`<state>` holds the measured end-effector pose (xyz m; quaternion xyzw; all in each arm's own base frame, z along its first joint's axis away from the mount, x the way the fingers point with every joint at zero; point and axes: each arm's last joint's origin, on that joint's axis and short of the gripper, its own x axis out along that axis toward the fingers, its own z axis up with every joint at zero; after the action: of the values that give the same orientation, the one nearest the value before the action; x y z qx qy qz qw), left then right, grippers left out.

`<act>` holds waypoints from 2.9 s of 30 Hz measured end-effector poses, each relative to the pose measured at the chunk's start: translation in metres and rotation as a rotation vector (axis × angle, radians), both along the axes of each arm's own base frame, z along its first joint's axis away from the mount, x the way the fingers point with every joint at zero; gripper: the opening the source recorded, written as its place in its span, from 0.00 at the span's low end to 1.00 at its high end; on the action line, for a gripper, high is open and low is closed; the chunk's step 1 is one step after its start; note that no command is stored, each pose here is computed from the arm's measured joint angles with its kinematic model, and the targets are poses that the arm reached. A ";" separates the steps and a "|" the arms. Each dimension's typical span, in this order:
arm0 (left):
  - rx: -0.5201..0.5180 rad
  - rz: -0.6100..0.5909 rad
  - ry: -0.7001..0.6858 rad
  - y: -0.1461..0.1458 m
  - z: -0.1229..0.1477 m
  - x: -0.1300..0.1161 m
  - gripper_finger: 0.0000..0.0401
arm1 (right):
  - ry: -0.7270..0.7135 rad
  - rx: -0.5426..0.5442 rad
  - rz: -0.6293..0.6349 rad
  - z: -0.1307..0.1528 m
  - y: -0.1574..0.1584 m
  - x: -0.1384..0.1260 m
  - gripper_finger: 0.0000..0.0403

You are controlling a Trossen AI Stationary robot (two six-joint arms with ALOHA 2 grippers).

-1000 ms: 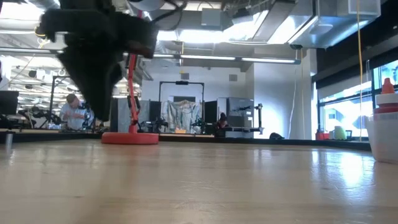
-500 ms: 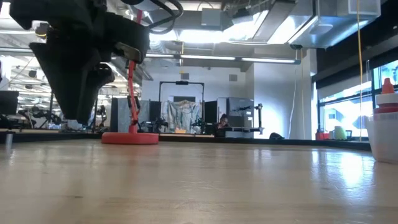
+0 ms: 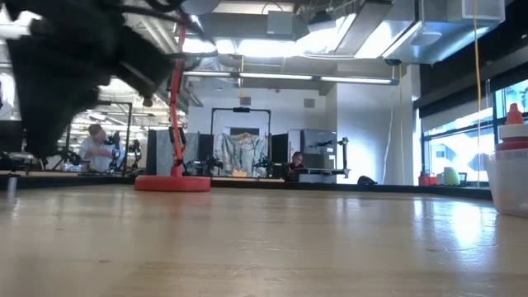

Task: Pick & Place food coloring
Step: Put the small pink bottle into the transparent container

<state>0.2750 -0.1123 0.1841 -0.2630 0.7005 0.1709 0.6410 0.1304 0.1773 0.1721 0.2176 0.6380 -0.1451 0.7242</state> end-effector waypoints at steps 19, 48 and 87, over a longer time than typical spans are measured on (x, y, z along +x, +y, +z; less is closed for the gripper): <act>0.060 0.133 0.166 -0.034 0.001 -0.031 0.53 | -0.012 0.004 -0.002 0.000 0.001 0.001 0.36; 0.007 0.055 0.124 -0.044 -0.022 -0.041 0.53 | -0.030 0.023 -0.002 0.001 0.003 0.002 0.36; -0.033 -0.012 0.063 -0.047 -0.021 -0.036 0.15 | -0.060 0.057 0.005 0.020 0.011 0.009 0.36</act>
<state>0.2393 -0.1588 0.1633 -0.2639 0.7247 0.1634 0.6152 0.1394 0.1887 0.1923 0.2409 0.6206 -0.1185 0.7367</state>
